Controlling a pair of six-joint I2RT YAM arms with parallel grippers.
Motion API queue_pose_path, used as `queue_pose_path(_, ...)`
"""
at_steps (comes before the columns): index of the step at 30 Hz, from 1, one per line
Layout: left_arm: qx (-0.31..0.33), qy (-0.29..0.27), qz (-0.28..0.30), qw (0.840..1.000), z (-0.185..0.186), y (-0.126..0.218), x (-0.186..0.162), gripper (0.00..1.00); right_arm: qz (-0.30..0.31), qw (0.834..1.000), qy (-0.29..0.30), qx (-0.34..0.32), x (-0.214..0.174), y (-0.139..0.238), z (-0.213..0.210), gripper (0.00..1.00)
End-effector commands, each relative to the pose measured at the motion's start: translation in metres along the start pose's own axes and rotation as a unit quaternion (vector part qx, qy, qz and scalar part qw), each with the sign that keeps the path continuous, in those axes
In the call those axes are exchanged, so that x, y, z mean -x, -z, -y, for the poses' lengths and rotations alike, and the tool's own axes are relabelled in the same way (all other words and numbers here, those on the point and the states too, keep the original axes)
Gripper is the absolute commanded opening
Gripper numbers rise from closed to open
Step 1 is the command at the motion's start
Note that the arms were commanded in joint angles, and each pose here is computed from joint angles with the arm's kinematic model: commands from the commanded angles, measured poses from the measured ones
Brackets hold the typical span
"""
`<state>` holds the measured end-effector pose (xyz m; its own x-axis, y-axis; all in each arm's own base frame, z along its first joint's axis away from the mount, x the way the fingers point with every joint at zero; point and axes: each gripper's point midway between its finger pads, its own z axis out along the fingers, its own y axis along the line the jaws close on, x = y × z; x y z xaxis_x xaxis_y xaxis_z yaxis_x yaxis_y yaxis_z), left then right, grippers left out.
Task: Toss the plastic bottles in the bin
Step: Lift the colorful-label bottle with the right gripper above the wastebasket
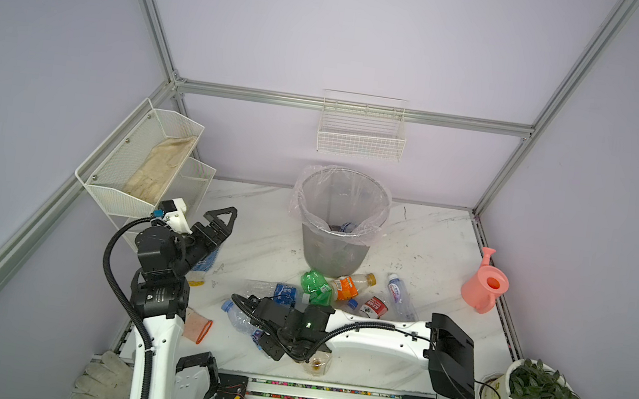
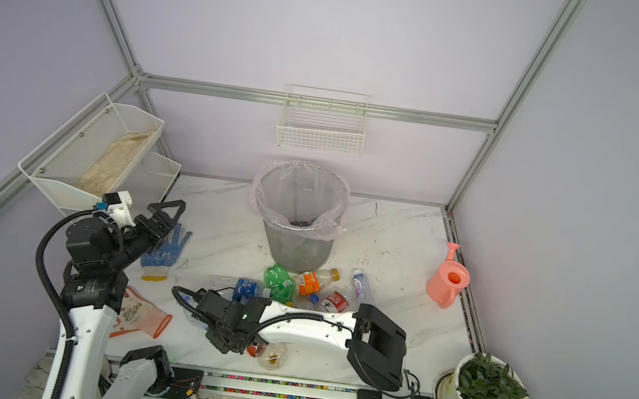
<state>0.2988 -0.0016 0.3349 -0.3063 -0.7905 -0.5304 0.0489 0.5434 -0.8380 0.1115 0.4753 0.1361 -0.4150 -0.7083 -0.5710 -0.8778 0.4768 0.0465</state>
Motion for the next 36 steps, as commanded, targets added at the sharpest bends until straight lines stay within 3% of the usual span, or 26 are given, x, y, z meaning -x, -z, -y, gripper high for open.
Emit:
queue_pose_path(1,-0.042,-0.047,0.026,0.998,0.043,0.014,0.019,1.00,0.079,0.997,0.008,-0.026,0.043,0.058,0.012,0.00)
queue_pose_path(5,-0.042,-0.048,0.026,0.998,0.043,0.014,0.019,1.00,0.146,0.987,0.020,-0.057,0.072,0.108,0.026,0.00)
queue_pose_path(11,-0.041,-0.045,0.026,0.998,0.041,0.014,0.018,1.00,0.285,0.951,0.040,-0.115,0.127,0.214,0.051,0.00)
queue_pose_path(14,-0.042,-0.047,0.027,0.998,0.042,0.015,0.018,1.00,0.362,0.919,0.033,-0.150,0.145,0.273,0.068,0.00)
queue_pose_path(18,-0.042,-0.049,0.027,0.998,0.042,0.016,0.017,1.00,0.467,0.857,-0.009,-0.218,0.153,0.360,0.101,0.00)
queue_pose_path(25,-0.040,-0.049,0.021,0.998,0.039,0.014,0.013,1.00,0.523,0.804,-0.054,-0.276,0.155,0.454,0.131,0.00)
queue_pose_path(36,-0.042,-0.053,0.007,0.998,0.038,0.009,0.004,1.00,0.543,0.783,-0.069,-0.294,0.151,0.490,0.142,0.00)
